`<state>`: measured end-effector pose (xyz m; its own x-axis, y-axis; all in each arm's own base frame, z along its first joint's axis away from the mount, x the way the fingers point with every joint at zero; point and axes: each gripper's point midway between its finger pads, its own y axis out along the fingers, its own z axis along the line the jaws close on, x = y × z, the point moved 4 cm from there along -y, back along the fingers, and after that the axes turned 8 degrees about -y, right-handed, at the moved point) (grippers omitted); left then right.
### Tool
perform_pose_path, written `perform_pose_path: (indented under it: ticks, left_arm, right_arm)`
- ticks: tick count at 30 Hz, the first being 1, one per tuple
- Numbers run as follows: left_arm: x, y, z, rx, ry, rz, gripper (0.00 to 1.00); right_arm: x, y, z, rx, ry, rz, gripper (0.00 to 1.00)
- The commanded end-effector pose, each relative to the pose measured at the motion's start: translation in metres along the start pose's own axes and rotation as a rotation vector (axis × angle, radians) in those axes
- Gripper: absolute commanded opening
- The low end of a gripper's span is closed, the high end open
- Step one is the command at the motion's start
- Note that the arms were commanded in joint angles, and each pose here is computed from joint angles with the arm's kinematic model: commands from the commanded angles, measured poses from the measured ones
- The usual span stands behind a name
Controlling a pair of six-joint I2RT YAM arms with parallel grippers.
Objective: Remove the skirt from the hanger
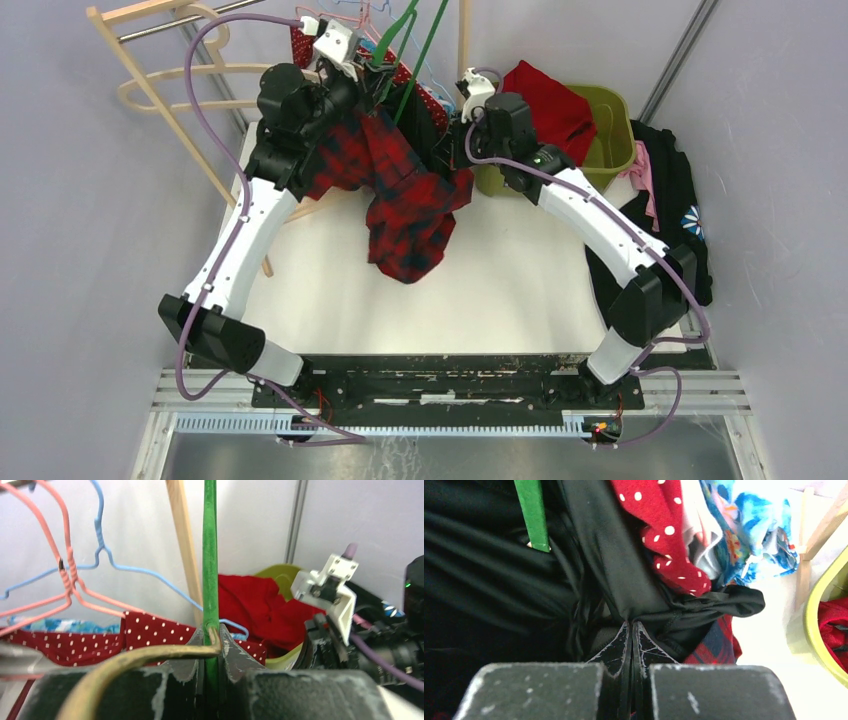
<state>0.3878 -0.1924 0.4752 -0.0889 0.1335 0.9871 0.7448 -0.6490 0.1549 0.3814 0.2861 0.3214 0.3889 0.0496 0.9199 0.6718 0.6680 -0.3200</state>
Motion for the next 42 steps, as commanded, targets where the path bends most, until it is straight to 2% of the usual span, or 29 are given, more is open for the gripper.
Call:
perform_pose_path:
  ticks: [1,3,6,11,14,17,20,24,27,30,33,36,42]
  left_arm:
    - [0.08,-0.011,-0.027,-0.096,0.004,-0.292,0.03]
    - [0.089,-0.015,-0.029,-0.1,0.002,-0.335,0.03]
    - [0.119,-0.02,-0.038,-0.139,-0.023,-0.461,0.03]
    - [0.158,-0.043,-0.068,-0.316,-0.168,-0.606,0.03]
    - [0.156,-0.059,-0.079,-0.383,-0.28,-0.626,0.03]
    - [0.146,-0.073,-0.089,-0.437,-0.379,-0.632,0.03]
    - [0.136,-0.082,-0.092,-0.467,-0.45,-0.661,0.03]
    - [0.128,-0.085,-0.094,-0.505,-0.498,-0.673,0.03]
    - [0.134,-0.088,-0.097,-0.512,-0.459,-0.674,0.03]
    - [0.138,-0.094,-0.099,-0.507,-0.419,-0.677,0.03]
    - [0.149,-0.103,-0.094,-0.447,-0.373,-0.753,0.03]
    - [0.169,-0.1,-0.082,-0.377,-0.283,-0.866,0.03]
    - [0.19,-0.07,-0.064,-0.257,-0.078,-0.891,0.03]
  right_arm:
    - [0.039,-0.03,0.012,0.012,-0.061,-0.117,0.01]
    - [0.036,-0.035,0.011,0.002,-0.09,-0.098,0.01]
    - [0.01,-0.028,0.006,0.001,-0.067,-0.049,0.01]
    - [-0.007,-0.009,0.002,-0.008,-0.051,-0.009,0.01]
    - [-0.005,-0.002,-0.002,-0.019,-0.085,0.006,0.01]
    - [-0.001,0.004,0.003,0.007,-0.053,-0.002,0.01]
    - [0.002,0.008,0.02,0.059,-0.024,-0.02,0.01]
    - [-0.007,0.008,0.048,0.104,-0.089,0.006,0.01]
    - [-0.006,0.002,0.043,0.042,-0.145,0.016,0.01]
    - [0.007,-0.014,0.018,-0.125,-0.299,0.035,0.01]
    - [0.021,-0.03,-0.016,-0.271,-0.373,0.033,0.01]
    - [0.017,-0.032,-0.026,-0.245,-0.243,0.014,0.01]
    - [-0.011,-0.016,0.027,-0.038,-0.124,0.04,0.01]
